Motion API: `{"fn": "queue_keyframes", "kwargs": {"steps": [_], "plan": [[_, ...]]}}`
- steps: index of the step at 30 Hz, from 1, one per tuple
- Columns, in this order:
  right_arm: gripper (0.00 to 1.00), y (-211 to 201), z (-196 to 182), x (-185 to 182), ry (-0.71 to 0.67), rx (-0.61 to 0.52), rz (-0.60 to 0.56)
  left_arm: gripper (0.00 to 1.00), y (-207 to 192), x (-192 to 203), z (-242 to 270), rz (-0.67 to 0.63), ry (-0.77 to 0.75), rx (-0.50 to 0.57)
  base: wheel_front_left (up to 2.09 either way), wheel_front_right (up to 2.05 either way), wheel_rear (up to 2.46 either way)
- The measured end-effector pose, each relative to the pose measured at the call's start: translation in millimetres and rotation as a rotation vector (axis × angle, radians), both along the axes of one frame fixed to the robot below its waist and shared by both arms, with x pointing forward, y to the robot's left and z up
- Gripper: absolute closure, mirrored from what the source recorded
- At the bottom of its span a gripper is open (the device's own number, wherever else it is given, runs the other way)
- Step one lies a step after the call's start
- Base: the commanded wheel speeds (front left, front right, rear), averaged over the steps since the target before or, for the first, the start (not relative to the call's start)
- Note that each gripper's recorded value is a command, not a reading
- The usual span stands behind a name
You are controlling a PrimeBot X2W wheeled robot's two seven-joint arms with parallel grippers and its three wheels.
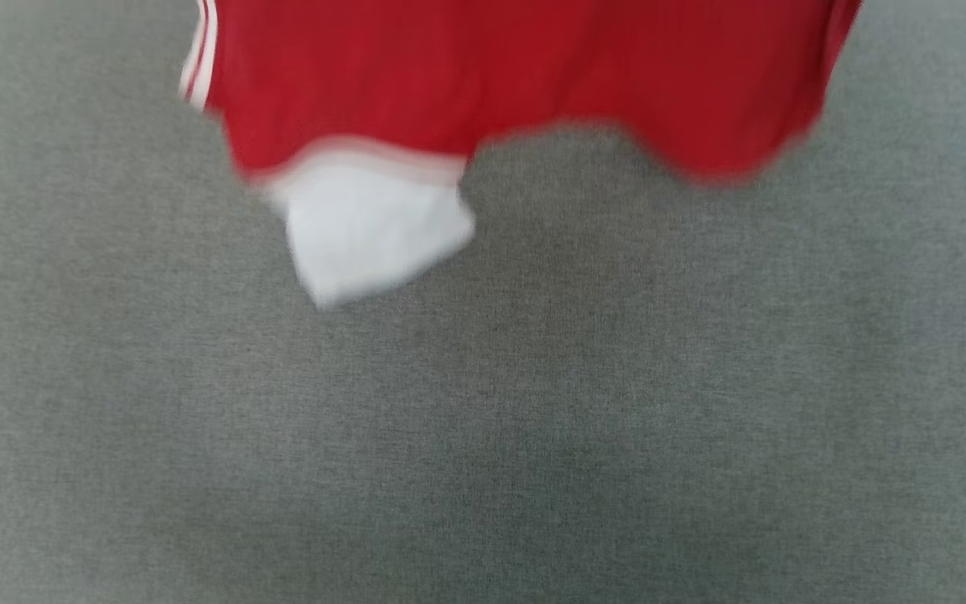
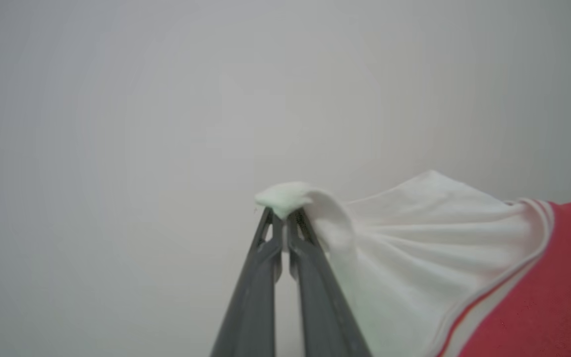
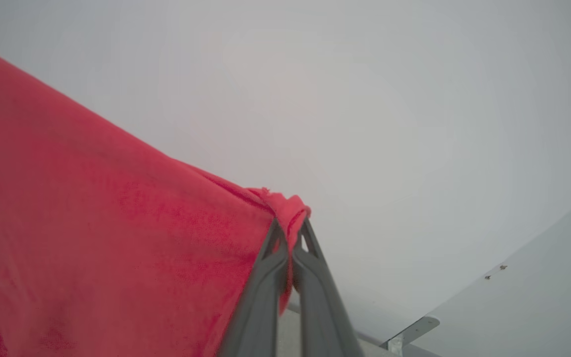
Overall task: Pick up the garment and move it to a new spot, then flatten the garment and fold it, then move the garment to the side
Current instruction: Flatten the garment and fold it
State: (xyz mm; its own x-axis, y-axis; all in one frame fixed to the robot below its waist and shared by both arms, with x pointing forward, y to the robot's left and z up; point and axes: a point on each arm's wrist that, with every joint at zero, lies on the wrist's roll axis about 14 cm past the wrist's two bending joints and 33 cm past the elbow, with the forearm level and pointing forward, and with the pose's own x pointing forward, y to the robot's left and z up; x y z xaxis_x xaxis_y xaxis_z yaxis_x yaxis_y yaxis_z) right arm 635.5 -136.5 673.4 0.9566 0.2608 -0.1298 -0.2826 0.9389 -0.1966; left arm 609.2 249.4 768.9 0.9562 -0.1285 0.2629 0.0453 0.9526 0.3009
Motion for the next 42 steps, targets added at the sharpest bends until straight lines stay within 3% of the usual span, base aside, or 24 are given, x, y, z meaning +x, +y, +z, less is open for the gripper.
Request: {"fn": "queue_keyframes", "kwargs": {"steps": [5, 10, 12, 13, 17, 24, 29, 42], "plan": [[1.00, -7, 45, 25, -0.307, -0.005, -0.042, 1.00, -3, 10, 51, -0.003, -0.260, 0.026, 0.00, 0.00, 0.00], [1.00, -4, 34, 34, -0.348, -0.033, -0.049, 1.00, -12, 11, 47, -0.062, -0.262, 0.029, 0.00, 0.00, 0.00], [1.00, 1, 9, 36, -0.285, -0.031, -0.043, 1.00, -12, 11, 28, -0.088, -0.218, 0.019, 0.00, 0.00, 0.00], [1.00, 5, -28, 34, -0.177, -0.044, -0.036, 1.00, -3, 12, -21, -0.077, -0.100, 0.050, 0.00, 0.00, 0.00], [1.00, 9, -108, 14, 0.067, -0.037, -0.023, 1.00, 5, 0, -136, -0.056, 0.239, 0.002, 0.00, 0.00, 0.00], [1.00, 10, -198, -40, 0.329, -0.002, 0.012, 1.00, 10, -63, -260, -0.050, 0.683, -0.152, 0.00, 0.00, 0.00], [1.00, 7, -230, -79, 0.463, 0.024, 0.032, 1.00, 6, -119, -311, -0.070, 0.926, -0.232, 0.00, 0.00, 0.00], [1.00, -3, -274, -200, 0.742, -0.016, 0.162, 1.00, -34, -265, -364, -0.056, 1.254, -0.383, 0.00, 0.00, 0.00]]}}
